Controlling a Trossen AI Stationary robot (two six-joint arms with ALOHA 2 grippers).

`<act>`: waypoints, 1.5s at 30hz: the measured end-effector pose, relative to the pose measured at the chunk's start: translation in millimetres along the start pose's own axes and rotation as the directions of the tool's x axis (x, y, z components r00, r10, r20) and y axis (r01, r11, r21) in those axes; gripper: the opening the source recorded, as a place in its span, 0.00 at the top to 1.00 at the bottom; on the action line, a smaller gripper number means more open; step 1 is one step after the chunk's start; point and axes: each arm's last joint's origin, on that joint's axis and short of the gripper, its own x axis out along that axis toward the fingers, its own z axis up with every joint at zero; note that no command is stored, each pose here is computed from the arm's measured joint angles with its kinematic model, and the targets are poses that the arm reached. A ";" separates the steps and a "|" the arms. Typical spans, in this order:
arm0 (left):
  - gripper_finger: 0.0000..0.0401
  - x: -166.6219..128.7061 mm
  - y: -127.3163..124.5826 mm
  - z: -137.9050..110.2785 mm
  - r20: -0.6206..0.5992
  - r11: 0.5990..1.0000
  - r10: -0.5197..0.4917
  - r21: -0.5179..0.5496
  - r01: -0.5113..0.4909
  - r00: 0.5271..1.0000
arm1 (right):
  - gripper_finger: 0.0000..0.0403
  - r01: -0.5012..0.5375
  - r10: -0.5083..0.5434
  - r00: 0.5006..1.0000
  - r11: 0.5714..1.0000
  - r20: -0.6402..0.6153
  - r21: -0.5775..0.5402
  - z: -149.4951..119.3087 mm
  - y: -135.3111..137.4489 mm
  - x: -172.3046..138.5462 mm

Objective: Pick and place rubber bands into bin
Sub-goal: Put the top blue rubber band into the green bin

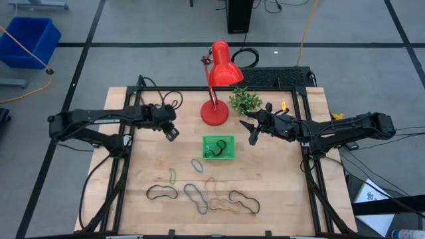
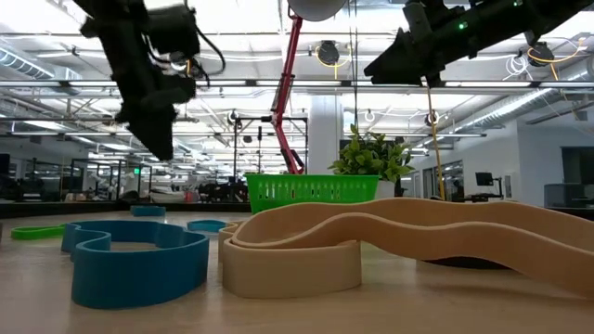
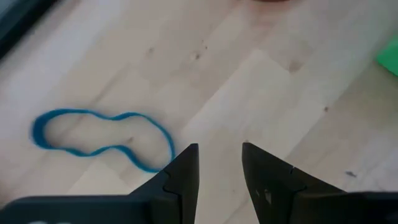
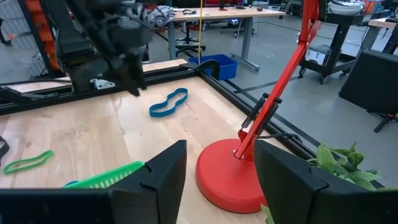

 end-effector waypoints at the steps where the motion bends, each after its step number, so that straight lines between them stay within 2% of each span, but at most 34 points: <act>1: 0.68 5.2 1.1 0.6 -0.028 1.000 0.002 -0.007 -0.002 1.000 | 0.55 0.000 0.000 1.000 1.000 0.001 0.001 0.1 0.0 0.0; 10: 0.68 49.3 14.8 4.0 -0.214 0.986 0.065 -0.137 -0.096 0.975 | 0.55 0.000 0.000 1.000 1.000 0.002 0.004 0.2 0.0 0.0; 20: 0.68 64.2 34.4 7.0 -0.271 0.969 0.090 -0.199 -0.147 0.958 | 0.55 0.001 -0.001 1.000 1.000 0.002 0.004 0.2 0.0 0.0; 25: 0.68 75.6 38.5 9.3 -0.295 0.980 0.008 -0.186 -0.065 0.955 | 0.55 0.001 -0.001 1.000 1.000 0.001 0.004 0.1 0.0 0.0; 31: 0.68 93.9 38.5 11.1 -0.310 0.981 0.010 -0.182 -0.069 0.951 | 0.55 0.001 -0.001 1.000 1.000 0.001 0.004 0.1 0.0 0.0; 36: 0.68 97.8 38.3 9.8 -0.327 0.986 0.022 -0.150 -0.075 0.945 | 0.55 0.001 -0.001 1.000 1.000 0.001 0.004 0.1 0.1 0.0; 40: 0.74 97.3 38.3 9.9 -0.323 0.986 0.023 -0.149 -0.075 0.946 | 0.55 0.001 -0.001 1.000 1.000 0.001 0.004 0.1 0.1 0.0; 45: 0.91 97.5 37.8 10.3 -0.317 0.989 0.017 -0.132 -0.062 0.948 | 0.55 0.001 -0.001 1.000 1.000 0.001 0.004 0.1 0.1 0.0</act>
